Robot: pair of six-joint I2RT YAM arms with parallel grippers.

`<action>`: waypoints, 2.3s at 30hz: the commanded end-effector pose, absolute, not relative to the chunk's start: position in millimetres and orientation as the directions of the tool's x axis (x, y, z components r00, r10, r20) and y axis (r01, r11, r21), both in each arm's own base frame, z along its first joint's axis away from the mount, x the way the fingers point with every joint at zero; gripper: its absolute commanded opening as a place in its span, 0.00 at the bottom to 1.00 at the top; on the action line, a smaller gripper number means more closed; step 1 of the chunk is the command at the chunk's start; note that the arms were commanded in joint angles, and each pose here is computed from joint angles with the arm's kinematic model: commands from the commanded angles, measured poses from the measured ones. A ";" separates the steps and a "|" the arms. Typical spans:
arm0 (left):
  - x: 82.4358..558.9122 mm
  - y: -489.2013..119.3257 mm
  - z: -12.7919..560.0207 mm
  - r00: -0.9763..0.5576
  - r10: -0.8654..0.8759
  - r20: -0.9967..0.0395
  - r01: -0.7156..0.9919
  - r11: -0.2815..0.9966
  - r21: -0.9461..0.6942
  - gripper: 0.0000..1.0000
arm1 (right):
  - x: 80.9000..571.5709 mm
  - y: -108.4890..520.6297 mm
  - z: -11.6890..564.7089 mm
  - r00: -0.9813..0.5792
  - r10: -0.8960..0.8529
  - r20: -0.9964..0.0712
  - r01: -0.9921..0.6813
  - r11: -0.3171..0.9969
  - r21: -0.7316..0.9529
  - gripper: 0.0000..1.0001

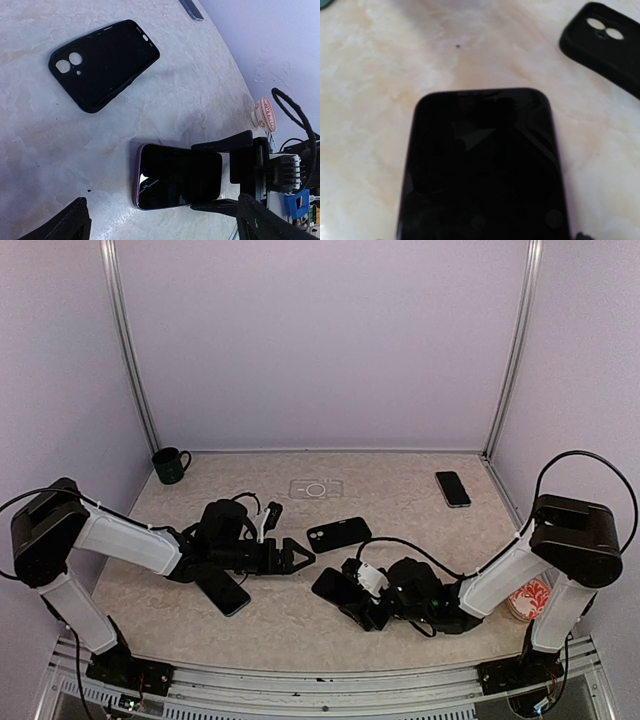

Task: Put the phone into the phone case
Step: Pick up the phone at the center of the board, then pass from the right arm to the left

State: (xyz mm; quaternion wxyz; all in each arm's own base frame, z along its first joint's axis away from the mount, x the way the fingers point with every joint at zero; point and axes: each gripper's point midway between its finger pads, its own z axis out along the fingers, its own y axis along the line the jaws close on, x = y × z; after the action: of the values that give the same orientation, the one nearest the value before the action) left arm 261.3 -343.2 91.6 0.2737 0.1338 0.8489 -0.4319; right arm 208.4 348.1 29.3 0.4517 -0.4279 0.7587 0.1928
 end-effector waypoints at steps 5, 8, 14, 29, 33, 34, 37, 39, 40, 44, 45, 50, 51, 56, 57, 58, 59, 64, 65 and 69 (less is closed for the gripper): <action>261.6 -351.9 79.8 -0.831 -0.005 -0.556 0.465 0.541 -0.700 0.98 | 200.9 365.1 62.5 -0.143 -0.446 -0.884 -0.846 0.519 -0.124 0.60; 261.7 -353.4 75.7 -0.837 0.000 -0.547 0.462 0.535 -0.707 0.97 | 200.1 366.9 74.1 -0.128 -0.425 -0.896 -0.847 0.517 -0.124 0.60; 259.7 -356.6 72.7 -0.844 0.007 -0.537 0.465 0.508 -0.725 0.96 | 197.2 371.4 97.3 -0.104 -0.381 -0.919 -0.853 0.510 -0.114 0.60; 239.4 -371.7 97.1 -0.848 0.045 -0.529 0.513 0.322 -0.796 0.91 | 188.7 385.0 119.5 -0.030 -0.376 -0.926 -0.868 0.470 -0.162 0.60; 235.6 -374.0 96.2 -0.856 0.062 -0.513 0.506 0.301 -0.808 0.89 | 187.6 387.9 126.8 -0.012 -0.370 -0.929 -0.866 0.467 -0.176 0.60; 234.4 -374.5 96.1 -0.859 0.066 -0.509 0.504 0.294 -0.812 0.89 | 187.3 388.4 128.2 -0.007 -0.369 -0.929 -0.866 0.468 -0.179 0.60; 230.8 -376.1 98.2 -0.862 0.071 -0.502 0.501 0.269 -0.823 0.87 | 186.6 389.2 129.3 0.005 -0.371 -0.929 -0.865 0.465 -0.190 0.60; 229.2 -376.6 100.9 -0.863 0.069 -0.501 0.501 0.251 -0.828 0.86 | 185.5 390.5 126.9 0.011 -0.378 -0.926 -0.867 0.458 -0.197 0.60; 228.2 -376.9 101.9 -0.863 0.070 -0.500 0.501 0.244 -0.830 0.85 | 185.2 390.9 125.3 0.012 -0.382 -0.924 -0.868 0.455 -0.200 0.60; 224.1 -379.0 109.7 -0.862 0.074 -0.502 0.506 0.202 -0.839 0.81 | 185.1 392.0 122.4 0.019 -0.386 -0.922 -0.865 0.456 -0.209 0.60; 222.6 -379.4 111.1 -0.863 0.076 -0.500 0.504 0.192 -0.842 0.80 | 185.3 392.1 121.8 0.021 -0.388 -0.921 -0.864 0.457 -0.212 0.60; 217.7 -382.1 117.3 -0.860 0.087 -0.504 0.511 0.161 -0.844 0.70 | 187.3 391.8 121.4 0.029 -0.393 -0.919 -0.855 0.467 -0.227 0.60; 217.2 -382.4 118.0 -0.859 0.088 -0.504 0.512 0.159 -0.844 0.68 | 187.9 391.3 121.5 0.031 -0.395 -0.918 -0.852 0.469 -0.231 0.60; 215.1 -384.2 120.5 -0.858 0.092 -0.505 0.513 0.148 -0.846 0.59 | 190.2 389.6 122.6 0.045 -0.406 -0.913 -0.840 0.479 -0.255 0.61; 214.3 -384.8 120.5 -0.859 0.094 -0.504 0.512 0.146 -0.846 0.57 | 190.6 389.7 122.8 0.050 -0.408 -0.911 -0.838 0.479 -0.260 0.61; 214.0 -385.3 120.2 -0.859 0.095 -0.503 0.512 0.145 -0.847 0.56 | 190.5 389.6 122.3 0.051 -0.411 -0.910 -0.838 0.479 -0.263 0.61; 213.6 -385.6 119.8 -0.860 0.096 -0.502 0.511 0.145 -0.848 0.55 | 190.8 389.4 122.1 0.052 -0.413 -0.909 -0.837 0.479 -0.266 0.61; 213.2 -386.0 119.2 -0.862 0.097 -0.498 0.508 0.143 -0.850 0.45 | 190.2 389.6 120.5 0.054 -0.419 -0.906 -0.834 0.481 -0.272 0.61; 213.2 -386.1 119.3 -0.861 0.097 -0.499 0.508 0.143 -0.850 0.44 | 190.2 389.4 120.7 0.055 -0.419 -0.907 -0.833 0.481 -0.273 0.61; 212.9 -386.4 118.4 -0.863 0.098 -0.496 0.506 0.142 -0.851 0.36 | 190.4 388.0 120.5 0.059 -0.420 -0.905 -0.829 0.485 -0.279 0.61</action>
State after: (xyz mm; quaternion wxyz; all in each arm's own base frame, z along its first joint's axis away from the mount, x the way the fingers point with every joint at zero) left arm 225.5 -380.4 107.4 0.1659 0.1743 0.7622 -0.6010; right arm 185.0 381.0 104.4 0.5273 -0.4878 0.6705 0.1857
